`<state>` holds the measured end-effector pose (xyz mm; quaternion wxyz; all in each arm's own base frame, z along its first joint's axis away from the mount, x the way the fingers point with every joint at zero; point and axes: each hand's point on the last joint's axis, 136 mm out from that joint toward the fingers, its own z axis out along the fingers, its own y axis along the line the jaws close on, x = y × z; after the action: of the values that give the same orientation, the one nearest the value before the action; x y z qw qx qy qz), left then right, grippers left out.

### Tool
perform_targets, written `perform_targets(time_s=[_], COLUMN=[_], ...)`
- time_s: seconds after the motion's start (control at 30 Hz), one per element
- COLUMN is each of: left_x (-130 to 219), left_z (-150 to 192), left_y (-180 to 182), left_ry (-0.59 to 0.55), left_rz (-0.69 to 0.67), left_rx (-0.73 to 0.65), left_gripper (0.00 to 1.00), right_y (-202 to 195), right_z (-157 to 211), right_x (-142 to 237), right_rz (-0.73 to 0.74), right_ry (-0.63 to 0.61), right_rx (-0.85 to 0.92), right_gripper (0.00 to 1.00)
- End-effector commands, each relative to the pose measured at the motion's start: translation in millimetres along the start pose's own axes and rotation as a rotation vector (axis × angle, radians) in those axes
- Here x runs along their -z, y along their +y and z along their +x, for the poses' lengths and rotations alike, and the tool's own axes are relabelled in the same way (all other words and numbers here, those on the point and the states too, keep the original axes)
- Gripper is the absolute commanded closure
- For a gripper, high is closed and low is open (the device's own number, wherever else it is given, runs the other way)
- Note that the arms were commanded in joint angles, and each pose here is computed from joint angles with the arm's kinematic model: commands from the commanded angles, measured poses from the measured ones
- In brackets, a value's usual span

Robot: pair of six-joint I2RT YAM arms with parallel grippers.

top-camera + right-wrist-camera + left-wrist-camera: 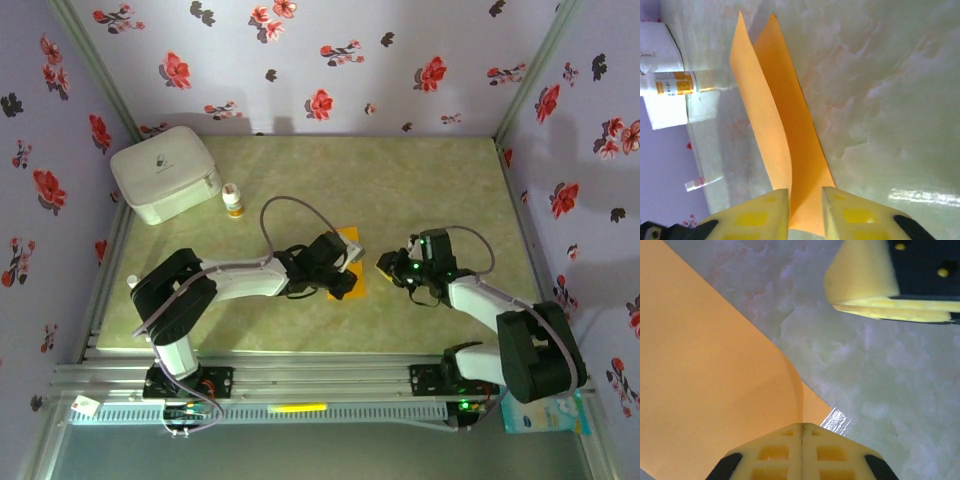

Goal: Fold a paper plane with a square sheet of paper (pick it up from the middle)
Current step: Fold the triangle a second time at the center of the table.

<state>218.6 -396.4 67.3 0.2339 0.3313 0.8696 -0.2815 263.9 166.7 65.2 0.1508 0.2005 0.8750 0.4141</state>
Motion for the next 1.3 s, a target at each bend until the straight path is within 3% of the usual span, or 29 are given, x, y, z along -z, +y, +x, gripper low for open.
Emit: perform_targets(time_s=[0.0,0.2,0.4,0.7,0.97,1.27], left_x=[10,10,9,8,7,-2], left_z=[-12,-13,-11,-11,-13,-11], left_y=[-10,-7,-4,-2,11,31], left_ry=[-0.040,-0.050,-0.045,-0.043,-0.050,-0.036], left_rz=[0.076,0.098,0.092,0.088,0.073,0.041], left_rx=[0.057,0.101,0.112,0.122,0.167,0.214], left_gripper=[1.00,1.00,1.00,1.00,1.00,1.00], right_y=[-4,0,-3,-14,-74,-76], right_z=[17,45,57,60,63,58], right_x=[0,-14,-30,-36,-18,-17], right_rz=[-0.003,0.018,0.069,0.139,0.468,0.499], right_ry=[0.074,0.190,0.224,0.275,0.318,0.307], right_rx=[0.006,0.074,0.098,0.116,0.160,0.178], right_gripper=[0.83,0.95,1.00,1.00,1.00,1.00])
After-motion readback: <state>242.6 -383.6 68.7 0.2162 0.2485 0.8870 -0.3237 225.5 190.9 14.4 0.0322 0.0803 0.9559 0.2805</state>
